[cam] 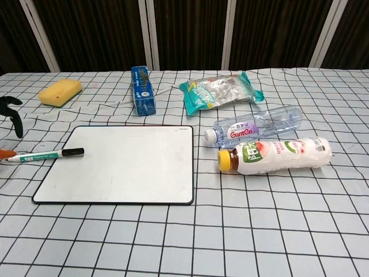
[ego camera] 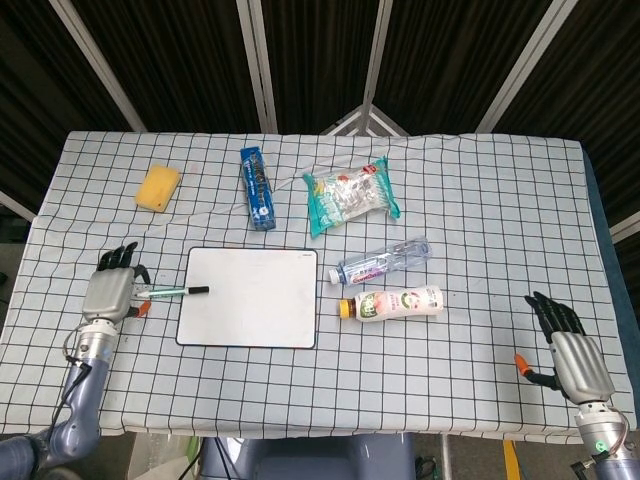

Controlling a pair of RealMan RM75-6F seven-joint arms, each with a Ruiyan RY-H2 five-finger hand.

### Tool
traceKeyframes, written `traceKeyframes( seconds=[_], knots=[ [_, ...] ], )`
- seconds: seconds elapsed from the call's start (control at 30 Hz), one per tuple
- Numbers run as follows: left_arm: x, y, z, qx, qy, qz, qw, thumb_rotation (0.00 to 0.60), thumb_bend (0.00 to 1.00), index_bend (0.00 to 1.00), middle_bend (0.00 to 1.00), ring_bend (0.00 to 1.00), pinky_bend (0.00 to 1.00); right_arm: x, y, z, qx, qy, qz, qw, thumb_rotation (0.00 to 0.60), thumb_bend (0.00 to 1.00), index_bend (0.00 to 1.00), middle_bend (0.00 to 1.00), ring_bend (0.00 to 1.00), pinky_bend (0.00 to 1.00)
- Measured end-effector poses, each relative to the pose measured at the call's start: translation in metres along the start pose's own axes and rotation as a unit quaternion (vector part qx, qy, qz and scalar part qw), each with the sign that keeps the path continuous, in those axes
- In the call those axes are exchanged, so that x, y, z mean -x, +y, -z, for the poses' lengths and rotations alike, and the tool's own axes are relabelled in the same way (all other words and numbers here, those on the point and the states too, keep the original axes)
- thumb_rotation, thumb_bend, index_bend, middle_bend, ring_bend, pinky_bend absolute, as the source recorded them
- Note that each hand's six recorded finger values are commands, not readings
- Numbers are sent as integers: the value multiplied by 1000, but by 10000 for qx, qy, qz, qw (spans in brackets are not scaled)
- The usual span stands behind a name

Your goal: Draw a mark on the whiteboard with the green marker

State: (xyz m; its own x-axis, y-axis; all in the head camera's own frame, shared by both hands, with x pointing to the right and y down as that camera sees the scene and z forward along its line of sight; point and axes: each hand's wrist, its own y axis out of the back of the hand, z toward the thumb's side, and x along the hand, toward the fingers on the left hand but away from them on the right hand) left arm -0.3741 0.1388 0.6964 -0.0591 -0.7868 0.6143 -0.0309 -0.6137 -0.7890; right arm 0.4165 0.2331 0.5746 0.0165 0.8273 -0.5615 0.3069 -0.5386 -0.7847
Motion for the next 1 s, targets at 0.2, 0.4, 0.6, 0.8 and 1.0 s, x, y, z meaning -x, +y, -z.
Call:
traceKeyframes(
  seconds=[0.2,0.4,0.6,0.8,1.0],
  knots=[
    [-11,-9,-20,-22,6,79,10000,600,407,449,0,0,0,0,0,0,22,-4,-8,10000,600,351,0,0,0,0],
    [-17,-18,-32,-63,44,217,9997,600,418,449,0,0,0,0,0,0,33,-1,-24,10000,600,350,0,0,0,0],
    [-21,-26,-41,-77,71,301,9995,600,456,449,0,0,0,0,0,0,74,-7,-30,10000,600,351,0,0,0,0],
    [-24,-32,-43,-63,134,362,9992,600,497,469,1,0,0,0,0,0,100,-15,-37,9999,600,350,0,0,0,0],
    [-26,-36,-45,21,176,399,9990,600,572,569,20,0,0,0,0,0,116,-15,-39,9999,600,350,0,0,0,0]
  ],
)
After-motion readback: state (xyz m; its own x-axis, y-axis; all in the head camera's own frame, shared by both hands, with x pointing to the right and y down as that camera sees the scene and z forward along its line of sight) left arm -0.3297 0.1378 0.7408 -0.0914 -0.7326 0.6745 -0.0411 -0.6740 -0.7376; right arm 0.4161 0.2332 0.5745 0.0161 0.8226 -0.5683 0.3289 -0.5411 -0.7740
